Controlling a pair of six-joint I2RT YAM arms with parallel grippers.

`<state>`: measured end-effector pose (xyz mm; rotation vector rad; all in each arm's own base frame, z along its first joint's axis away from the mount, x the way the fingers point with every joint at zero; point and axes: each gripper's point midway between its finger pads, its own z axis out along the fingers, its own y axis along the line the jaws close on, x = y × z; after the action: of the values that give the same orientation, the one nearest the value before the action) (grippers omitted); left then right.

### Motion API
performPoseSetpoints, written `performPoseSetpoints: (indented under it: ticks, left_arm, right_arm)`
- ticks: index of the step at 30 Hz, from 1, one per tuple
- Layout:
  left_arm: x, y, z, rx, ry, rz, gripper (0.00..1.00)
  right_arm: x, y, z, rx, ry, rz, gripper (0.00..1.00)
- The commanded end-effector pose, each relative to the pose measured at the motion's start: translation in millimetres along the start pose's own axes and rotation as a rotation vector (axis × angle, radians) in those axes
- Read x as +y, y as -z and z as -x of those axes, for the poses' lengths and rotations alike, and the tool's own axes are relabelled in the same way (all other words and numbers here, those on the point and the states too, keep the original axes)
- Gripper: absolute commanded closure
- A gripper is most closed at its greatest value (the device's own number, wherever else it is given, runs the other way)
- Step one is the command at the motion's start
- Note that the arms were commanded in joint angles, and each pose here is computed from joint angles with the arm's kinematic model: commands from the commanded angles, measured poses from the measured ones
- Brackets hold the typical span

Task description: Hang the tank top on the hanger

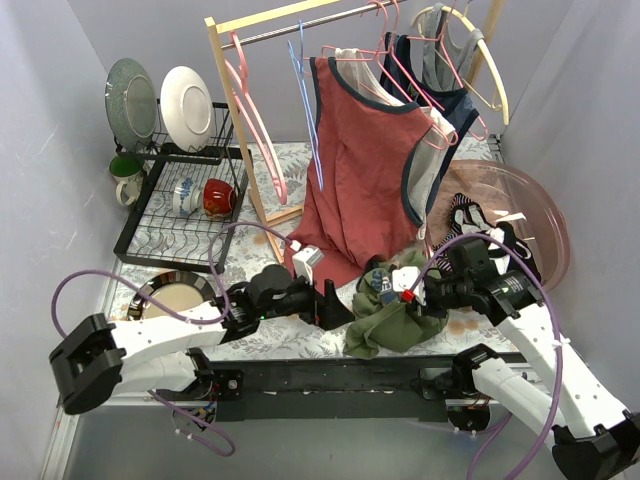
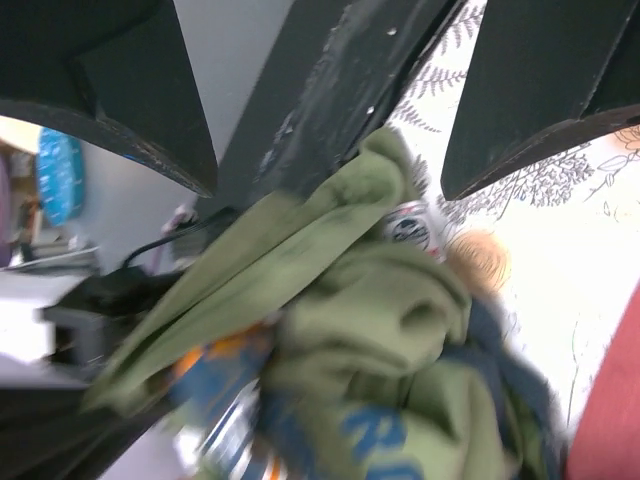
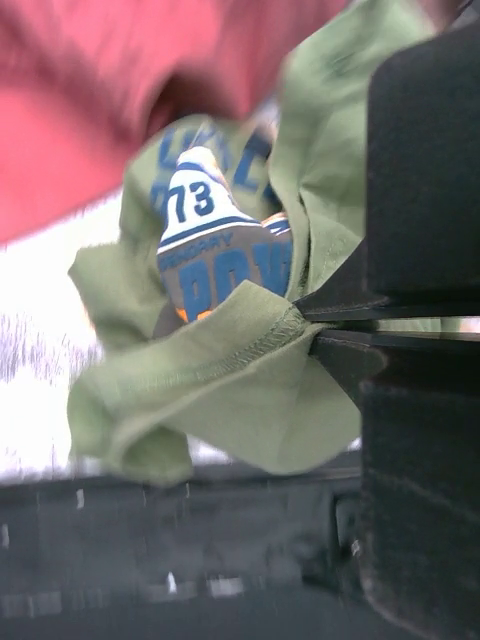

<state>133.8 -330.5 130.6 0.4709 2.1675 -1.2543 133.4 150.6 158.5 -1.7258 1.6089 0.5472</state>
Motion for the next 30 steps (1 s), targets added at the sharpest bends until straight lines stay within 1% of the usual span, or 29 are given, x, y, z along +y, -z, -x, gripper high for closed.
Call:
performPoseSetpoints:
  ticks: [1, 2, 4, 5, 6, 7, 8, 9, 12, 13, 14, 15, 17, 18, 19, 20, 21, 22, 23, 24, 25, 26, 28, 29, 30]
  left_arm:
    - [2.4, 19.2, 7.9, -0.042, 0.041, 0.006, 0.03]
    - [4.0, 20.3, 6.2, -0.04, 0.057, 0.008, 0.02]
    - [8.8, 19.1, 1.0, -0.027, 0.088, 0.014, 0.02]
    - [10.1, 16.9, -1.0, -0.018, 0.091, 0.016, 0.02]
    - [9.6, 14.0, -0.3, -0.017, 0.085, 0.011, 0.02]
    - [11.6, 6.8, -1.3, 0.001, 0.086, 0.019, 0.02]
    - [11.1, 2.5, 0.6, 0.005, 0.077, 0.018, 0.02]
    - [9.0, -1.8, 5.0, 0.0, 0.053, 0.007, 0.03]
    - [7.2, -25.0, 15.5, 0.019, 0.024, 0.009, 0.04]
    - [1.0, -32.0, 26.6, 0.012, -0.003, -0.001, 0.05]
    - [9.2, -42.9, 20.0, 0.05, -0.003, 0.022, 0.07]
    - [9.9, -47.6, 19.3, 0.068, -0.005, 0.021, 0.12]
    - [7.9, -59.3, 15.4, 0.113, -0.006, 0.0, 0.2]
    - [8.1, -62.0, 14.8, 0.123, -0.004, -0.003, 0.23]
    - [7.2, -64.2, 14.1, 0.132, -0.004, -0.01, 0.33]
    - [5.1, -65.7, 13.0, 0.141, 0.0, -0.019, 0.39]
    - [6.2, -66.6, 10.3, 0.153, 0.005, -0.022, 0.45]
    - [5.7, -66.2, 9.1, 0.156, 0.007, -0.027, 0.54]
    - [3.5, -65.7, 9.7, 0.154, 0.01, -0.037, 0.59]
    - [3.9, -63.5, 7.7, 0.156, 0.014, -0.04, 0.65]
    - [2.8, -62.3, 7.1, 0.156, 0.014, -0.044, 0.78]
    - [3.4, -61.3, 6.4, 0.157, 0.019, -0.043, 0.84]
    - [2.7, -56.6, 4.6, 0.156, 0.024, -0.046, 1.0]
    - [1.9, -54.9, 4.8, 0.151, 0.026, -0.05, 1.0]
    - [1.5, -53.1, 4.6, 0.147, 0.032, -0.051, 1.0]
  right_arm:
    - [44.8, -11.5, 12.4, -0.13, 0.031, 0.226, 0.94]
    - [54.9, -11.7, 9.9, -0.143, 0.106, 0.278, 0.93]
    - [62.8, -10.6, 6.8, -0.148, 0.125, 0.3, 0.86]
    - [60.8, -9.3, 7.0, -0.148, 0.152, 0.279, 0.83]
    - [59.8, -8.7, 5.1, -0.135, 0.158, 0.275, 0.73]
    - [60.8, -8.2, 0.1, -0.108, 0.149, 0.281, 0.67]
    - [60.3, -9.5, -11.6, -0.054, 0.148, 0.287, 0.63]
    - [60.7, -10.0, -17.4, -0.029, 0.142, 0.288, 0.59]
    - [51.3, -6.8, -29.7, 0.046, 0.154, 0.225, 0.53]
    - [43.4, -3.4, -27.7, 0.06, 0.152, 0.182, 0.52]
    - [24.2, -0.5, -25.4, 0.083, 0.164, 0.098, 0.52]
    - [9.2, 6.8, -14.0, 0.076, 0.103, 0.027, 0.51]
    - [-16.5, 10.2, 1.1, 0.055, 0.049, -0.07, 0.5]
    - [-32.8, 16.4, 21.6, 0.005, 0.063, -0.122, 0.48]
    - [-36.4, 16.5, 31.1, -0.028, 0.02, -0.129, 0.48]
    - [-38.4, 12.9, 42.4, -0.073, -0.017, -0.104, 0.47]
    - [-46.4, 13.2, 55.7, -0.115, -0.026, -0.113, 0.44]
    - [-46.6, 10.1, 62.0, -0.141, -0.103, -0.096, 0.44]
    - [-47.3, -0.5, 65.2, -0.158, -0.157, -0.041, 0.42]
    - [-47.8, -5.1, 68.3, -0.168, -0.189, -0.014, 0.37]
    - [-48.6, -8.2, 72.1, -0.176, -0.21, 0.011, 0.35]
    - [-50.9, -16.2, 69.7, -0.161, -0.268, 0.033, 0.33]
    - [-61.7, -23.3, 68.5, -0.155, -0.287, 0.002, 0.32]
    - [-68.9, -28.7, 58.1, -0.111, -0.337, -0.039, 0.32]
    - [-71.7, -33.0, 54.3, -0.092, -0.344, -0.056, 0.32]
